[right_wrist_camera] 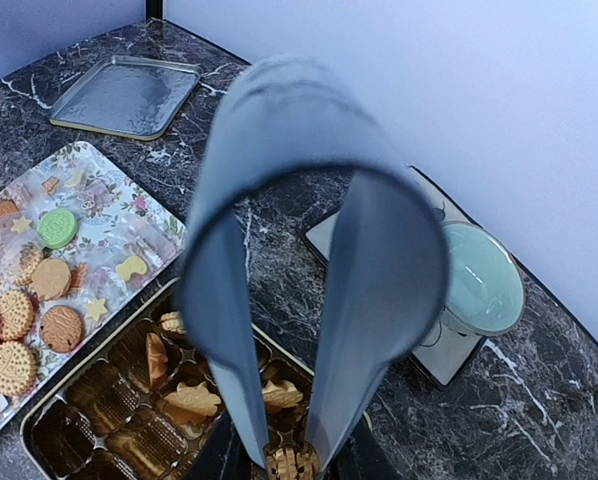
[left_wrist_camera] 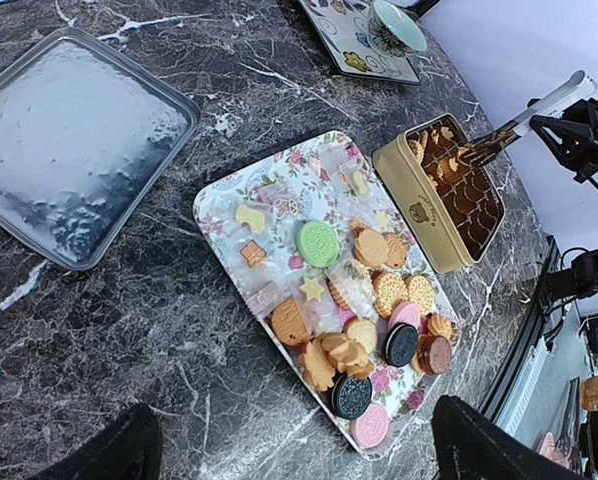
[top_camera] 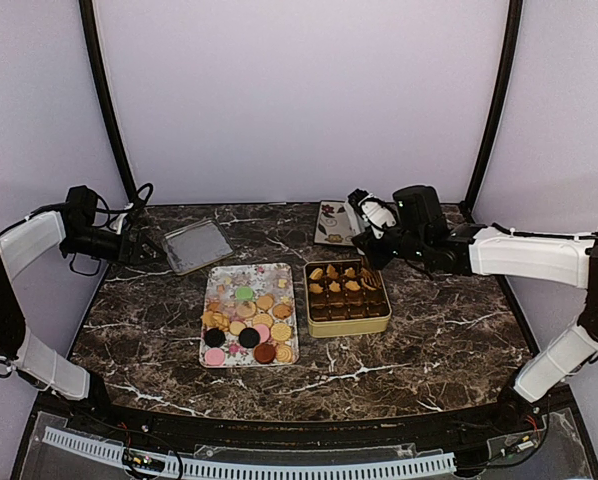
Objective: Pack the cookies
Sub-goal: Place the fake cookies in the empty pocket of the box.
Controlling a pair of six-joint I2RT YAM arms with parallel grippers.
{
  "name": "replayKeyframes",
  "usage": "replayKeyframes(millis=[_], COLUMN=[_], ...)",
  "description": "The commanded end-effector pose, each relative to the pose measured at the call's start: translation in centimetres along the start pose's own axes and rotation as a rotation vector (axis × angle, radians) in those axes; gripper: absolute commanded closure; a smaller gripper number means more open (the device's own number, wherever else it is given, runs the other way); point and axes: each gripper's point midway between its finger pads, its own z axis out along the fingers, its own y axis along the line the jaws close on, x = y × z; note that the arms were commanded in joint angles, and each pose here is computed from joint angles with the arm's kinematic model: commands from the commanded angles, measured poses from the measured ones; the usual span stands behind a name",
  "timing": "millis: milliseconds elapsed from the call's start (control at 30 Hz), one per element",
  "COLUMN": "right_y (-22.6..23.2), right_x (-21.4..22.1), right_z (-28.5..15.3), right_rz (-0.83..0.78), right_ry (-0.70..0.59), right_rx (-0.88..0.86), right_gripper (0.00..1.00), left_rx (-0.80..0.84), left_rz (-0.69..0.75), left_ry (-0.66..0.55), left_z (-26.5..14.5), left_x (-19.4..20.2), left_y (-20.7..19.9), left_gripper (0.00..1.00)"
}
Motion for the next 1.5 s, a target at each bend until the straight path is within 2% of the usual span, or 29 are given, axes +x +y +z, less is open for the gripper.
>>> replayKeyframes(millis=[0, 67, 200, 267, 400, 500, 633, 867, 1033, 1267, 1467], right_y=[-1.0, -1.6, -1.9, -1.8, -1.7, -1.5, -1.0, -1.3, -2.2, -2.7, -3.0], right_x=[-0.4, -2.5, -5.7, -6.6, -6.8, -6.1, -6.9, -5.9, -7.7, -10.4, -9.6], right_z=[-0.2, -1.4, -3.8, -4.6, -5.4, -5.4, -6.0, -5.1, -6.3, -8.1, -7.6], right_rz=[-0.016, -0.005, 0.012, 0.018, 0.027, 0.046, 0.093, 0.106, 0.124, 0.114, 0.114], right_ry=[0.006, -0.057, -0.165, -0.194, -0.207, -0.209, -0.272, -0.235, -0.273, -0.325, -0.313], right_rx=[0.052, 0.067, 0.057, 0.039, 0.028, 0.025, -0.011, 0.017, 0.045, 0.045, 0.068], right_gripper=[0.91, 0.76, 0.54, 0.5, 0.49, 0.51, 0.57, 0.78, 0.97, 0.98, 0.98], left_rx=[0.007, 0.007, 0.009, 0.01, 0.011, 0.012, 0.012, 0.007, 0.01, 0.009, 0.009], left_rz=[0.024, 0.023, 0.023, 0.022, 0.023, 0.021, 0.02, 0.026, 0.022, 0.022, 0.024], left_ry=[-0.021, -0.021, -0.022, -0.022, -0.021, -0.02, -0.02, -0.018, -0.016, -0.019, -0.02], left_z=[-0.8, -0.7, -0.7, -0.7, -0.7, -0.7, -0.6, -0.7, -0.6, -0.7, -0.7], left_x=[-0.3, -0.3, -0.4, -0.3, -0.2, -0.3, -0.2, -0.1, -0.1, -0.2, -0.2], left_y=[-0.8, -0.8, -0.8, -0.8, -0.8, -0.8, -0.8, -0.8, -0.8, -0.8, -0.8], left_gripper=[0.04, 0.04, 0.04, 0.04, 0.04, 0.04, 0.04, 0.04, 0.04, 0.04, 0.04])
